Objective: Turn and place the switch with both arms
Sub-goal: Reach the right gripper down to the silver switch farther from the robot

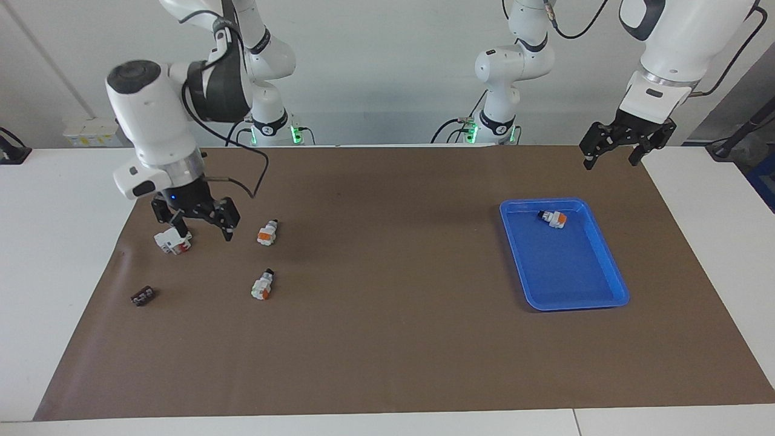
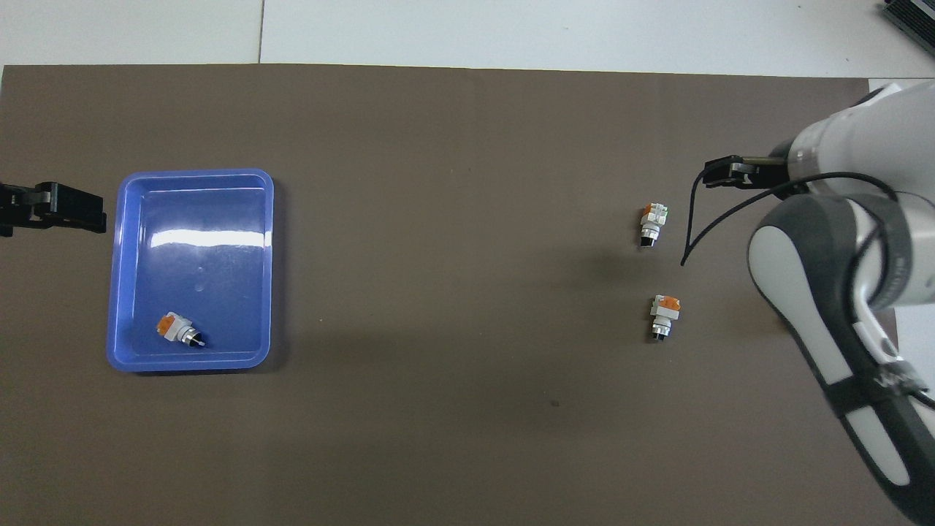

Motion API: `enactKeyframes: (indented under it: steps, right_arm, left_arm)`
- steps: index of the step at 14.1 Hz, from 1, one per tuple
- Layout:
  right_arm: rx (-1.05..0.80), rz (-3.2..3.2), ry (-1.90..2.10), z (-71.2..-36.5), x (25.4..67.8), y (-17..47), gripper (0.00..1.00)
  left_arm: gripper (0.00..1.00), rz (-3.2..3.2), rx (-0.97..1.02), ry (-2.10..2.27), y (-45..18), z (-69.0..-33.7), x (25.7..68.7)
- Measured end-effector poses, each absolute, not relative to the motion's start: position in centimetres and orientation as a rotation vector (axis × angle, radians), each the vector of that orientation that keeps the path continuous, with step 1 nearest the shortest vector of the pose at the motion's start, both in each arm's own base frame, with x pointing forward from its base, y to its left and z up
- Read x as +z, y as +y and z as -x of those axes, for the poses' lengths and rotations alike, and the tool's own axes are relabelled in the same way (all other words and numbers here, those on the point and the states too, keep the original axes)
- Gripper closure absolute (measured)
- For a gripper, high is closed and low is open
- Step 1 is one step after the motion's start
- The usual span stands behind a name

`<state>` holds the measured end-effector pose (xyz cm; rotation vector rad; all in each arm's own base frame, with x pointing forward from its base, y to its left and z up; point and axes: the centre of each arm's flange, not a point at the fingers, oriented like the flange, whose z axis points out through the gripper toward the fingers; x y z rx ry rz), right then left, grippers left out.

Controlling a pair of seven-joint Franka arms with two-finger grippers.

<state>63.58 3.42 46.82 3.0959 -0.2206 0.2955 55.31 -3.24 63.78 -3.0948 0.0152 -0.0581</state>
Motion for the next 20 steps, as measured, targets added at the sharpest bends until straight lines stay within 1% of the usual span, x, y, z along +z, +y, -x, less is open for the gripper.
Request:
enactKeyframes:
  steps: [3,6,10,15,20]
  right_arm:
    - [0.32,-3.09,-0.255,-66.2,39.6,5.0,0.0]
    - [0.283,-3.087,-0.254,-66.9,35.1,5.2,0.0]
    - [0.254,-3.091,-0.23,-67.0,32.2,6.2,0.0]
    - [0.28,-3.095,-0.201,-66.1,28.8,7.1,0.0]
    - [0.269,-3.095,-0.201,-65.9,28.8,7.1,0.0]
  left_arm:
    - [0.0,3.095,-0.058,0.015,-3.2,-55.3,63.8]
    - [0.0,3.095,-0.058,0.015,-3.2,-55.3,63.8]
    - [0.0,3.095,-0.058,0.015,-3.2,-55.3,63.8]
    - [0.0,3.095,-0.057,0.015,-3.2,-55.3,63.8]
    - [0.0,3.095,-0.057,0.015,-3.2,-55.3,63.8]
